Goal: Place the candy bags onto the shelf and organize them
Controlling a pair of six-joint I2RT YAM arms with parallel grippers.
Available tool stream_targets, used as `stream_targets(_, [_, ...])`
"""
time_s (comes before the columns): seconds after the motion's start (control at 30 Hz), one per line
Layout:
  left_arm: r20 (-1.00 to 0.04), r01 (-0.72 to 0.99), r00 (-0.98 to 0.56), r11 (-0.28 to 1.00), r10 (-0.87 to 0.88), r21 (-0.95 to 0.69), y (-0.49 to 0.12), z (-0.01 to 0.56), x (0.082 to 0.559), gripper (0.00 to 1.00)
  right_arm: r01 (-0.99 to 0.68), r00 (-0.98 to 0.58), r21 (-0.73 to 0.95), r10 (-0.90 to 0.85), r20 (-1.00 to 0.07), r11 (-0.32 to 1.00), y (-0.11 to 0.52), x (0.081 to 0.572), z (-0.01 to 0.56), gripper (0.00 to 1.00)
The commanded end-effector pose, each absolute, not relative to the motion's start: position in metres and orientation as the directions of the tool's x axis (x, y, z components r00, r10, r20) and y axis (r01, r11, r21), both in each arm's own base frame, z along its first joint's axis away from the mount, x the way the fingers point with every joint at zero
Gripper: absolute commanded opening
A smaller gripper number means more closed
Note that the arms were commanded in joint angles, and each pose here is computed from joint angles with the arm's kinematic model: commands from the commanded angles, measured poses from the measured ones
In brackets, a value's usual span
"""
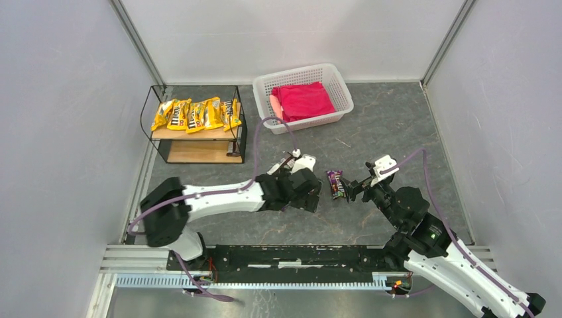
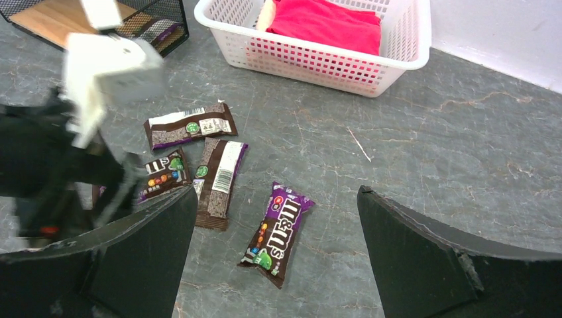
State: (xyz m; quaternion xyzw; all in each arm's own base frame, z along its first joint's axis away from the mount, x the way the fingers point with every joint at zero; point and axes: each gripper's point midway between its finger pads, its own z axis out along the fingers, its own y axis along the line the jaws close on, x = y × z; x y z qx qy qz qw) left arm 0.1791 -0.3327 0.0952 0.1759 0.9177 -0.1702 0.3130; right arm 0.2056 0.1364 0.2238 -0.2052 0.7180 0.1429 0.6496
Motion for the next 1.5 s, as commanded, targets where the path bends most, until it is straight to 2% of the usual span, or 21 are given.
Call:
stream_targets(0.0, [-0.702,0.33,-0.663,0.943,0.26,0.037,-0.318,0.09,0.223,1.0,-0.48,-0.06,-0.043,-0.082,-0.995,0.876,0.138,0.206,0.229,0.98])
stream_targets(0.1, [-0.674,0.317,-0.678,0.944,0.293,0.091,-0.311,0.077,0.226,1.0,-0.479,-0.061,-0.049,-0.089,-0.994,0.876,0.138,0.207,0.227,0.98])
stream_targets(0.3, [-0.629,0.266,-0.73,0.959,0.265,0.095,-0.292,0.055,0.221,1.0,-0.484,-0.068,-0.054,-0.098,-0.993,0.873,0.142,0.209,0.224,0.98])
stream_targets(0.47, [-0.603,0.275,-0.744,0.954,0.288,0.117,-0.282,0.044,0.22,0.91,-0.485,-0.079,-0.056,-0.108,-0.991,0.873,0.143,0.21,0.221,0.98])
stream_targets(0.77, [-0.554,0.265,-0.787,0.96,0.27,0.09,-0.264,0.027,0.216,0.85,-0.492,-0.091,-0.055,-0.115,-0.989,0.869,0.146,0.21,0.217,0.98])
stream_targets(0.93, [-0.537,0.3,-0.798,0.953,0.274,0.04,-0.27,0.019,0.21,0.74,-0.495,-0.09,-0.053,-0.112,-0.99,0.867,0.147,0.211,0.218,0.98])
stream_targets(1.0, [-0.532,0.306,-0.798,0.951,0.284,0.047,-0.27,0.017,0.21,0.71,-0.495,-0.091,-0.051,-0.11,-0.99,0.867,0.147,0.211,0.218,0.98])
stream_targets(1.23, [-0.52,0.286,-0.81,0.957,0.272,0.055,-0.263,0.02,0.206,0.54,-0.485,-0.094,-0.052,-0.111,-0.989,0.873,0.143,0.209,0.218,0.98])
stream_targets(1.47, [-0.558,0.229,-0.808,0.973,0.188,-0.003,-0.251,0.044,0.2,0.48,-0.495,-0.089,-0.046,-0.103,-0.991,0.868,0.145,0.208,0.22,0.98])
